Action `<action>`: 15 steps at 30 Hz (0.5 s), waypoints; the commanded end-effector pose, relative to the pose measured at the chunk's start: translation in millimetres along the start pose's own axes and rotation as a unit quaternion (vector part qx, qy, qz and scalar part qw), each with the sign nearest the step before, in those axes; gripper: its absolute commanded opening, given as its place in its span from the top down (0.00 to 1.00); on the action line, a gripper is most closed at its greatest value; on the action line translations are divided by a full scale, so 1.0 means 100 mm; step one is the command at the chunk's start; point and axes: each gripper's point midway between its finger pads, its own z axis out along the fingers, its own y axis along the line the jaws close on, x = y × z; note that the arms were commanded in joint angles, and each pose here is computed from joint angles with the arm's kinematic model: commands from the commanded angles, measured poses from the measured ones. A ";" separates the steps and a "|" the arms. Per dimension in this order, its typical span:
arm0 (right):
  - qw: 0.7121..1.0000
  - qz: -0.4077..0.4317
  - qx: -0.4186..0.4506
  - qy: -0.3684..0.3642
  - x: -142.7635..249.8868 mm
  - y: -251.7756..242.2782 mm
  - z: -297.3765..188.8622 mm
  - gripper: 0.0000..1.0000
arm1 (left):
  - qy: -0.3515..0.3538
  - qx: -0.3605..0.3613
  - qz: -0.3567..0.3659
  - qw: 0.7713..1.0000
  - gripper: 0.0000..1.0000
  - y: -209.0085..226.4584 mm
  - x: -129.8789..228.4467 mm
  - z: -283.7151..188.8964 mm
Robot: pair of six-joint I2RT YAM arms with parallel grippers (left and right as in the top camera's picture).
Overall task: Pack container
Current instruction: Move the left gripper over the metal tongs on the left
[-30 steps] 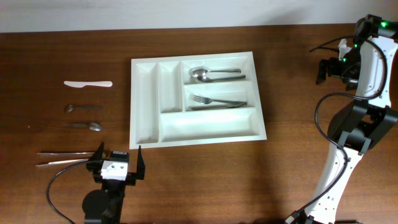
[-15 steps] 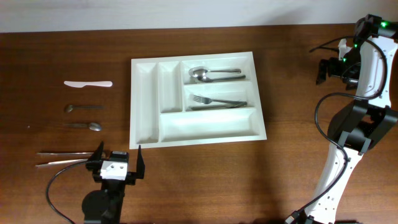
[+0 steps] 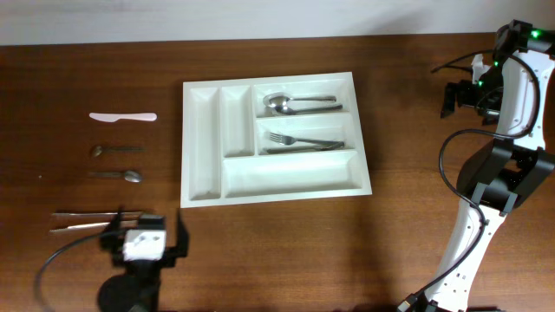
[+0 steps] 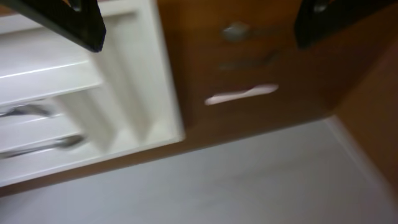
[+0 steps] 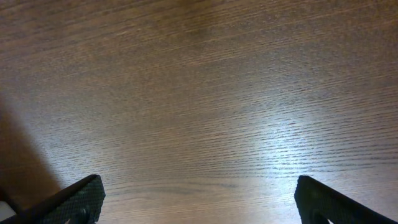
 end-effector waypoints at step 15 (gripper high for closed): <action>1.000 -0.005 0.002 -0.018 -0.03 -0.01 -0.13 0.01 | 0.008 0.009 -0.082 0.997 0.01 0.27 -0.93 -0.59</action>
